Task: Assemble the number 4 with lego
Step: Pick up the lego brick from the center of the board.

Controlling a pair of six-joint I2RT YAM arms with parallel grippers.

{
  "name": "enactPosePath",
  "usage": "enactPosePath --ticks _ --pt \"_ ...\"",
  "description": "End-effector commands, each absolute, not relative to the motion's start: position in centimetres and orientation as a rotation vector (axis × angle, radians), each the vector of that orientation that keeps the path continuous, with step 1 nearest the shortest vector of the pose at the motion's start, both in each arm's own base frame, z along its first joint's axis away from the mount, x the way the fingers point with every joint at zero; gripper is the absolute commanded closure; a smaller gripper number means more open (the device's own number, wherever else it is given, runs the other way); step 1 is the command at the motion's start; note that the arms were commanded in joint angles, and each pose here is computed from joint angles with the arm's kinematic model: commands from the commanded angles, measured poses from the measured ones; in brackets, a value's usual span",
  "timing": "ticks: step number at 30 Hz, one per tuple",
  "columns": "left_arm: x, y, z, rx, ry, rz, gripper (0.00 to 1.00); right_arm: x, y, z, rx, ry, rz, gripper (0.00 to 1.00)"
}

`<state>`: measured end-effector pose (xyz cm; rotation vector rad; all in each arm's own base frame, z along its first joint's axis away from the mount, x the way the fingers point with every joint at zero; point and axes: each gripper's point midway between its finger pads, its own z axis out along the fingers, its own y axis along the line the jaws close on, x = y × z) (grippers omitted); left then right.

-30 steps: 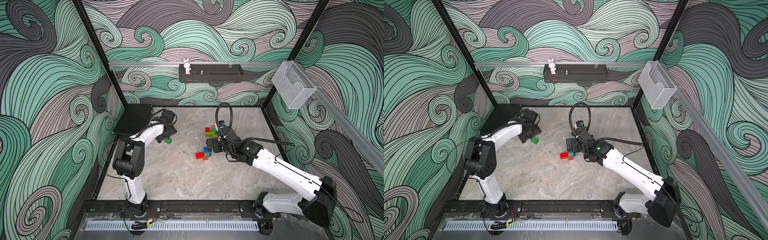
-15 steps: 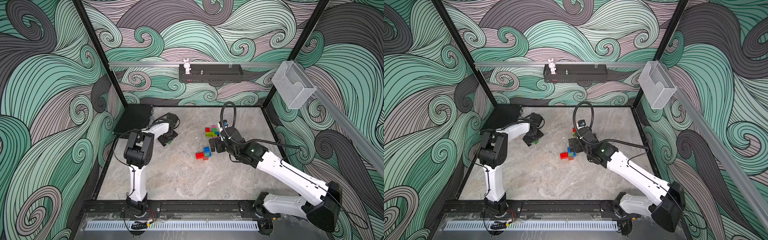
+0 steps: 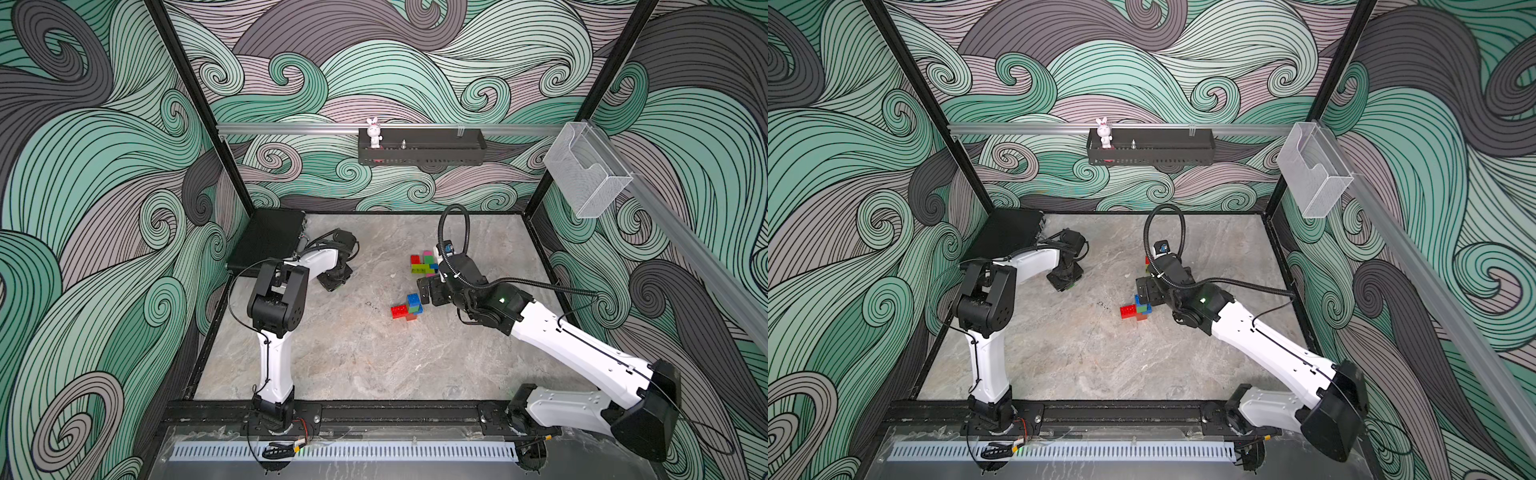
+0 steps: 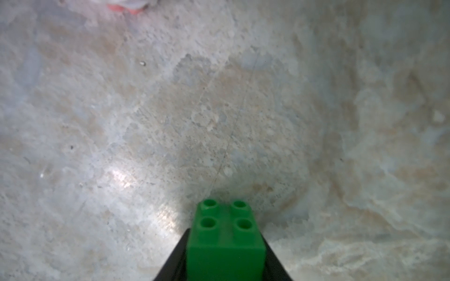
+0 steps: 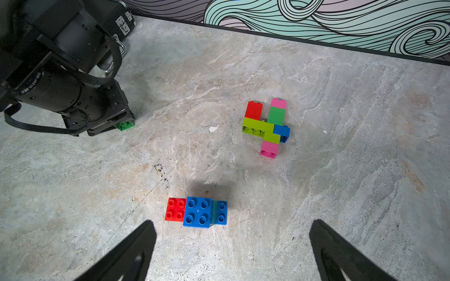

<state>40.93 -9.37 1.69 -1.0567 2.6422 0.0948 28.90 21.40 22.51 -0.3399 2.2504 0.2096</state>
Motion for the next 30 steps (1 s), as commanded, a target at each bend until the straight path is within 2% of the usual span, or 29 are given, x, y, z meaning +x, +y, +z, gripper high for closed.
enactPosePath --ticks 1,4,5,7,12,18,25,30 --pt "40.5 -9.4 0.9 -1.0 2.674 0.102 0.74 29.1 21.2 22.1 -0.331 2.254 0.199 0.0" --pt "40.9 -10.2 2.0 -0.871 2.702 0.037 0.97 29.0 21.3 21.8 -0.329 2.258 0.217 0.01" --pt "41.2 -10.6 2.6 -0.808 2.703 -0.013 1.0 29.0 21.3 21.8 -0.327 2.261 0.233 0.0" --pt "41.7 -11.9 4.4 -0.641 2.677 -0.132 1.0 29.0 21.5 21.7 -0.326 2.271 0.297 0.0" --pt "41.8 -14.6 12.8 -0.258 2.451 -0.413 1.0 29.2 22.2 22.7 -0.358 2.296 0.556 0.01" --pt "37.5 -19.2 22.2 0.298 2.093 -0.554 1.0 28.1 23.8 25.0 -0.498 2.389 0.749 0.02" --pt "30.3 -25.8 25.9 0.893 1.615 -0.543 1.0 26.3 27.6 28.4 -0.553 2.422 1.094 0.14" --pt "28.0 -27.4 25.6 1.037 1.476 -0.515 1.0 25.7 28.6 28.5 -0.59 2.415 1.135 0.27"
